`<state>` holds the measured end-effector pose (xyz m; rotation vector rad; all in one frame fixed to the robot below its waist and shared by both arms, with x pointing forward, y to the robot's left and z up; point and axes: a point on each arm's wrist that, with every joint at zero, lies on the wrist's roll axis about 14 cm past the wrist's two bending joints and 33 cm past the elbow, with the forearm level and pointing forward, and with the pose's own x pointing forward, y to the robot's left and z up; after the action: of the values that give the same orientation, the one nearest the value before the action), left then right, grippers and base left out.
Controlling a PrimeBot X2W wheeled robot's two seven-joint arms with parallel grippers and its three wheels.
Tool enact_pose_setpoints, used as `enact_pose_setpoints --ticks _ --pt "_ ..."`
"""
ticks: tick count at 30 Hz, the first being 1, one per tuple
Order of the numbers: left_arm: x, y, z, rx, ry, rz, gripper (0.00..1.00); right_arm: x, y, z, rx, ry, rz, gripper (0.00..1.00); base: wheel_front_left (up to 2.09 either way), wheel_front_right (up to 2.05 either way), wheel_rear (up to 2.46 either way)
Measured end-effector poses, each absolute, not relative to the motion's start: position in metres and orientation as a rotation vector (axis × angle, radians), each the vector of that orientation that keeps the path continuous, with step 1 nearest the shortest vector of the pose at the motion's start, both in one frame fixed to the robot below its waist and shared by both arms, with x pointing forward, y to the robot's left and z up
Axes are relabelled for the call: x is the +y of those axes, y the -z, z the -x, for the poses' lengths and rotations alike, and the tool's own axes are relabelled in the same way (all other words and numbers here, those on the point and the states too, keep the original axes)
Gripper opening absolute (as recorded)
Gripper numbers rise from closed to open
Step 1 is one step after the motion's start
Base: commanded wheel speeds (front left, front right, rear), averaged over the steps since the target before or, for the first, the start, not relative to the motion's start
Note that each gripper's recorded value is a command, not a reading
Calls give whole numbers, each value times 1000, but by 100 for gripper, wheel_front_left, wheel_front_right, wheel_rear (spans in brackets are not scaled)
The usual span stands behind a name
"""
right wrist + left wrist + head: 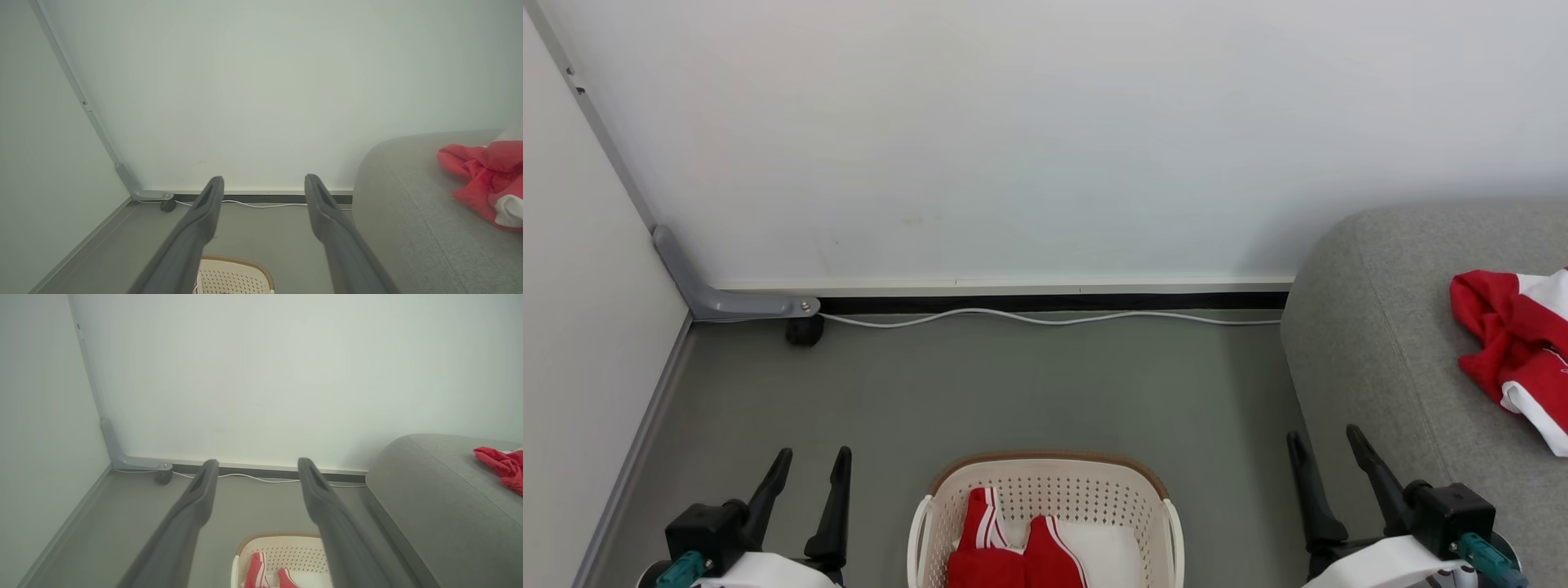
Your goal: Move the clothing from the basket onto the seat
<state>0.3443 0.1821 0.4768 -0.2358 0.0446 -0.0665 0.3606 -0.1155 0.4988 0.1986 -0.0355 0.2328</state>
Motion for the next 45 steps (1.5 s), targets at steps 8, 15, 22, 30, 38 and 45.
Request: enact_pose_setpoints --ticks 8,15,22,30,38,45 --pt "152 -451 -349 134 147 244 100 -131 -481 -362 12 -180 -205 100 0 0 0" --pt "115 -423 -374 241 295 199 100 -142 -464 -377 59 -144 -200 100 0 0 0" --pt "77 -371 -401 391 478 54 100 -152 -456 -415 63 -118 -190 100 0 0 0" --pt "54 -281 -399 646 719 -205 100 -171 -430 -452 93 -75 -145 100 0 0 0" --pt "58 -198 -368 948 932 -510 100 -177 -393 -466 165 -64 -120 100 0 0 0" --pt "57 -162 -387 1018 999 -636 100 -167 -368 -471 217 -103 -109 100 0 0 0"
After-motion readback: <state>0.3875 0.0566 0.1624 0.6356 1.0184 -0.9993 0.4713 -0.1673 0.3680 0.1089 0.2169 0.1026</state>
